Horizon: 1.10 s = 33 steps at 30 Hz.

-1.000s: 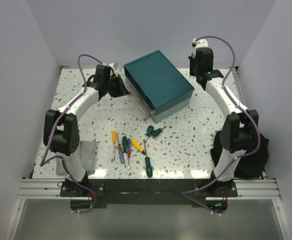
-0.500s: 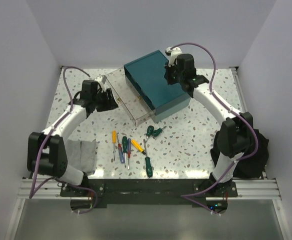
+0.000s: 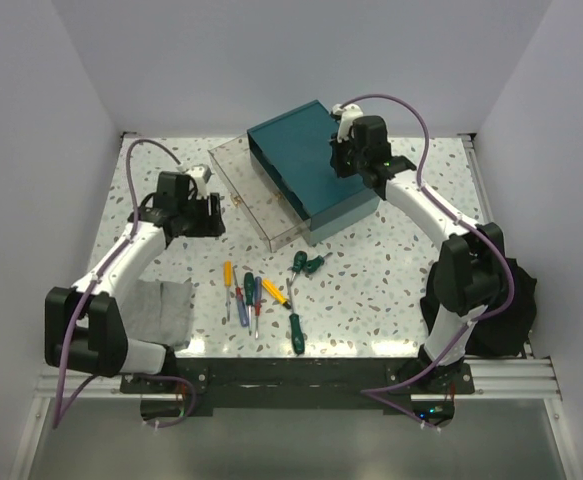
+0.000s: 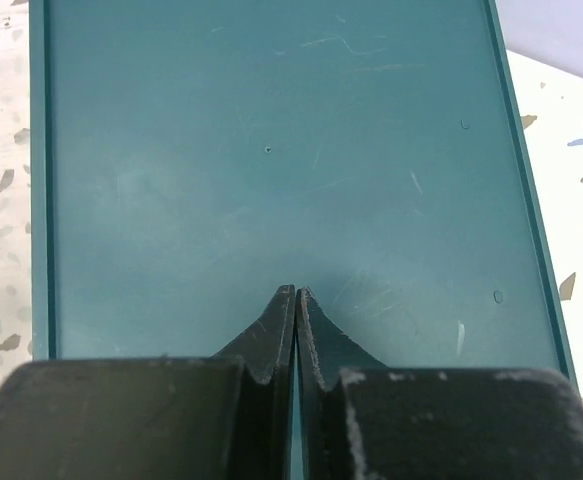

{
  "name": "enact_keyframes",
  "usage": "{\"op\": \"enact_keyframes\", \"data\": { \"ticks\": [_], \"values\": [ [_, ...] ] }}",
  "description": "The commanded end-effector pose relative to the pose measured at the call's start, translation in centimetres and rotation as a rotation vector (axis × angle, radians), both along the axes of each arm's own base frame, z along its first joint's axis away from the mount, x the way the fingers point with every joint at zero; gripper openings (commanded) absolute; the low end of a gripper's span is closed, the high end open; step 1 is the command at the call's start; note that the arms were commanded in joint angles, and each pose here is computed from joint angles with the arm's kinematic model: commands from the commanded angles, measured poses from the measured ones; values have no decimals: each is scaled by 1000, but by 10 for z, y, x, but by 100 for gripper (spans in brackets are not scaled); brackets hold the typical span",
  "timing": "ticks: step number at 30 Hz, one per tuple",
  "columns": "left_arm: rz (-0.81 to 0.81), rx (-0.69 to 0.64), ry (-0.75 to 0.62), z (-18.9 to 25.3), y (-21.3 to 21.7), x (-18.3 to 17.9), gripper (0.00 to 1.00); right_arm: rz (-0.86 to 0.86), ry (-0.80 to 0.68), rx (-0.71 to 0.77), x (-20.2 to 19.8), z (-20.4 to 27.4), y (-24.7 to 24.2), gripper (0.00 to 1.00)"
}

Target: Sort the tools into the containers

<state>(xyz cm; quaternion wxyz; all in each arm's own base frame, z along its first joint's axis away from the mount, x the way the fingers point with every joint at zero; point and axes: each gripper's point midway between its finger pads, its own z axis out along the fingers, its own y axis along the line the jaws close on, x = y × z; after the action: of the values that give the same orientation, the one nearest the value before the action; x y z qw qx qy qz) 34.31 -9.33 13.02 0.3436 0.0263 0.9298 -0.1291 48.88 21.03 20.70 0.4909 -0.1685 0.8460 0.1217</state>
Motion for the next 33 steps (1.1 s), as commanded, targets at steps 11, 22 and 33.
{"op": "enact_keyframes", "data": {
  "ticks": [11,22,33],
  "values": [
    [-46,41,224,-87,-21,-12,59,-7,-108,-10,-12,47,-13,47],
    [-75,100,358,-116,-21,-40,31,-20,-100,-9,-7,42,-13,48],
    [49,118,207,-65,1,-18,64,-23,-101,-6,1,40,-10,48]
  ]
}}
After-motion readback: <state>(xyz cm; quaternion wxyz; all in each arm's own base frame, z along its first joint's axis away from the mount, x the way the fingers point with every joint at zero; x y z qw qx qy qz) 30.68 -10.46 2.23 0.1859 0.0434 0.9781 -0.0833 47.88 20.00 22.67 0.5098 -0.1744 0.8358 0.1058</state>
